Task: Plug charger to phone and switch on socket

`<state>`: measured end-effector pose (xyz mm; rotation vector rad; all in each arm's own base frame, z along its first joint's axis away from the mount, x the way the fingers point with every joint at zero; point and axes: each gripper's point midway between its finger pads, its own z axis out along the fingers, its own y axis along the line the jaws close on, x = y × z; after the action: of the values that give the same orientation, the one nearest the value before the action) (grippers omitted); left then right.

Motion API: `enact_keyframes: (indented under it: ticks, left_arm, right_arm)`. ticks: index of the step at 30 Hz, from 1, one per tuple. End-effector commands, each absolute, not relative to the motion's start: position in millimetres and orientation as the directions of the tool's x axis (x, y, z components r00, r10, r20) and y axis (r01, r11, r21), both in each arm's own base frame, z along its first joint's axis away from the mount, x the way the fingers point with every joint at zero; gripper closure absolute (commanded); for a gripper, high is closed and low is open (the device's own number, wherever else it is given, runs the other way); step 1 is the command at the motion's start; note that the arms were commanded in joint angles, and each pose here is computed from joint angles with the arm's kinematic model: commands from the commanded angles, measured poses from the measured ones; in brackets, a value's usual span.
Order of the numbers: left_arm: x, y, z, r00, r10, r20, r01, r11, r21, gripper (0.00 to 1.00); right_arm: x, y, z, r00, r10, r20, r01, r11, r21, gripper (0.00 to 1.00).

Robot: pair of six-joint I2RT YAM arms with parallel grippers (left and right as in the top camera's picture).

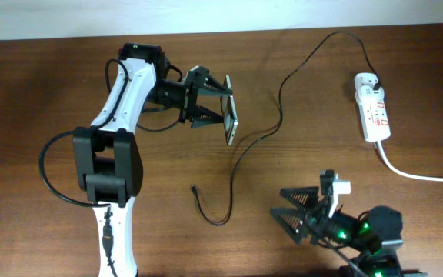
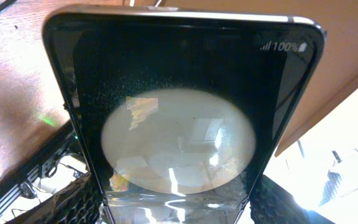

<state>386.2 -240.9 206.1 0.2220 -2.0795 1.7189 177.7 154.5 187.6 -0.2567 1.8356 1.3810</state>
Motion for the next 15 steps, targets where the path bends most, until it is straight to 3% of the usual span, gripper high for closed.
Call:
enact_keyframes:
  ticks: [1,4,6,9,15]
  left_arm:
    - [390.8,-243.5,217.3,-0.898,0.152,0.413,-0.387,0.174,-0.906,0.62]
    - [390.9,-243.5,217.2,-0.899,0.152,0.411,-0.385,0.174,-0.906,0.60]
    - [391.1,-243.5,217.2,-0.900,0.152,0.410,-0.384,0.174,-0.907,0.60]
    - [391.1,-243.5,217.2,-0.900,0.152,0.409,-0.383,0.174,-0.907,0.60]
    - [391.1,-243.5,217.1,-0.900,0.152,0.409,-0.383,0.174,-0.907,0.59]
  right_arm:
    - [209.4,141.5,204.6,-0.602,0.277,-0.749,-0.551,0.535,0.641,0.01]
    - [235.4,114.4,207.1,-0.661,0.125,-0.740,-0.398,0.778,0.487,0.01]
    - [239.9,102.4,233.4,-0.675,0.071,-0.734,-0.319,0.869,0.377,0.01]
    - [230.2,114.9,277.6,-0.614,-0.022,-0.789,-0.352,0.902,0.249,0.01]
    - [257.4,170.3,279.4,-0.525,-0.062,-0.849,-0.312,0.942,0.124,0.02]
